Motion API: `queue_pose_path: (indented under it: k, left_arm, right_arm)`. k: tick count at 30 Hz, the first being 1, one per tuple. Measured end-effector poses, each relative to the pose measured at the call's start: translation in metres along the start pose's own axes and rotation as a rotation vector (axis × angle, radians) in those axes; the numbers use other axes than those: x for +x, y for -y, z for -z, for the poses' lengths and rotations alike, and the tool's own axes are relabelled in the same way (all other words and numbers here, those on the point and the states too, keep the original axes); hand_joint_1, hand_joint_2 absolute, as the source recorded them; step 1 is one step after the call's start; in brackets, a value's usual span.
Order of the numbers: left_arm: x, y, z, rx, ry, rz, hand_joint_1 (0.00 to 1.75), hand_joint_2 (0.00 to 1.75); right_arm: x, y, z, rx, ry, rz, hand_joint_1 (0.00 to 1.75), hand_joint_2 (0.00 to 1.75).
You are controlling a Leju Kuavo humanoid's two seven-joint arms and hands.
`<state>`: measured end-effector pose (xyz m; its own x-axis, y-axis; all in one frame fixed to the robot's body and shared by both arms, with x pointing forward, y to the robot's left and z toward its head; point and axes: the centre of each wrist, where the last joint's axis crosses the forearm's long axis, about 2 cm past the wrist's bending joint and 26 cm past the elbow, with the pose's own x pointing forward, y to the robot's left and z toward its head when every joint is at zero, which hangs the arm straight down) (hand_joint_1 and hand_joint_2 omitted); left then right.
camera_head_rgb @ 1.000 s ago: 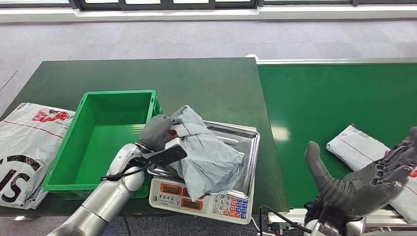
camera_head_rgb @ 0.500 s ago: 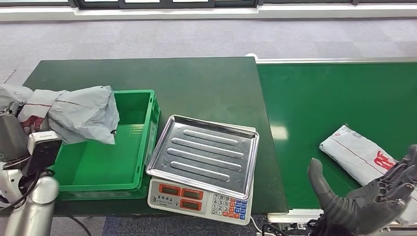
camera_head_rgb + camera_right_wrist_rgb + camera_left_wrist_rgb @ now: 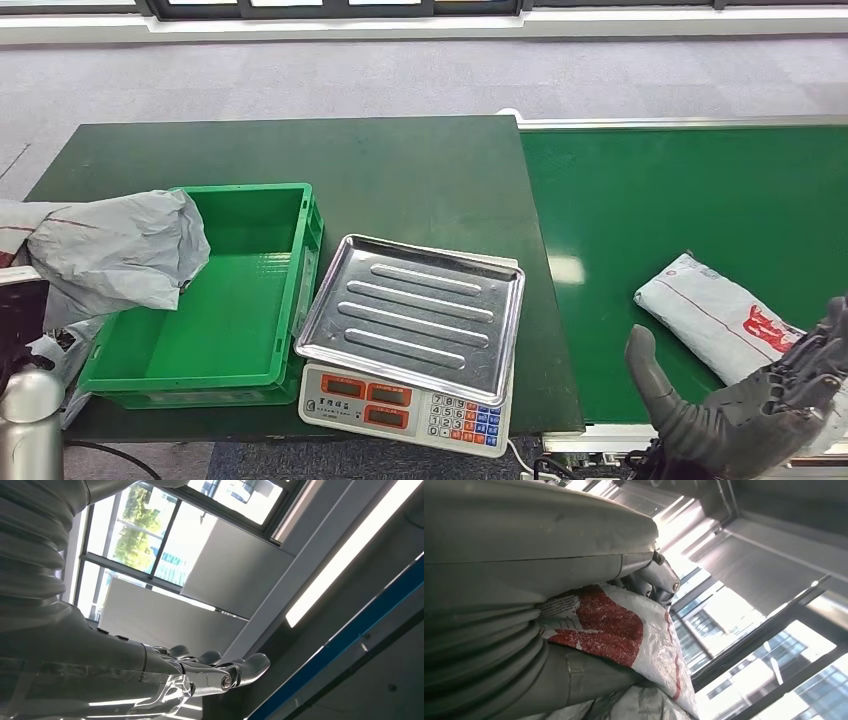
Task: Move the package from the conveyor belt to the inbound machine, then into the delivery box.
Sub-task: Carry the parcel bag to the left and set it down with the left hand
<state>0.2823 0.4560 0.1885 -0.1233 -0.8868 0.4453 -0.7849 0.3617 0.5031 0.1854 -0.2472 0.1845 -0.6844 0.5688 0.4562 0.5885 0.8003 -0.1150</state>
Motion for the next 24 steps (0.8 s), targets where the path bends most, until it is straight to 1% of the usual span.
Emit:
queue_pose_path:
  k: [3,7,10,14,19,24]
  left_arm:
    - [-0.002,0.003,-0.028,-0.057,-0.038,-0.012,1.75,1.75]
    - [0.003,0.009,-0.068,-0.142,-0.097,-0.034,1.75,1.75]
    - [0.01,0.014,-0.086,-0.186,-0.124,-0.052,1.75,1.75]
    - [0.024,0.025,-0.096,-0.219,-0.129,-0.091,1.75,1.75]
    - [0.044,0.039,-0.101,-0.276,-0.104,-0.135,1.75,1.75]
    - [0.053,0.045,-0.104,-0.3,-0.084,-0.155,1.75,1.75]
  right_arm:
    - [0.0,0.0,0.0,-0.005,-0.007,0.006,0.0,1.75]
    - [-0.003,-0.002,0.001,-0.011,-0.018,0.02,0.0,1.75]
    - [-0.006,-0.004,0.002,-0.013,-0.021,0.028,0.0,1.75]
    - [-0.008,-0.006,0.003,-0.01,-0.021,0.03,0.0,1.75]
    - [-0.009,-0.007,0.002,-0.007,-0.025,0.03,0.0,1.75]
    - [-0.01,-0.007,0.001,-0.006,-0.03,0.032,0.0,1.75]
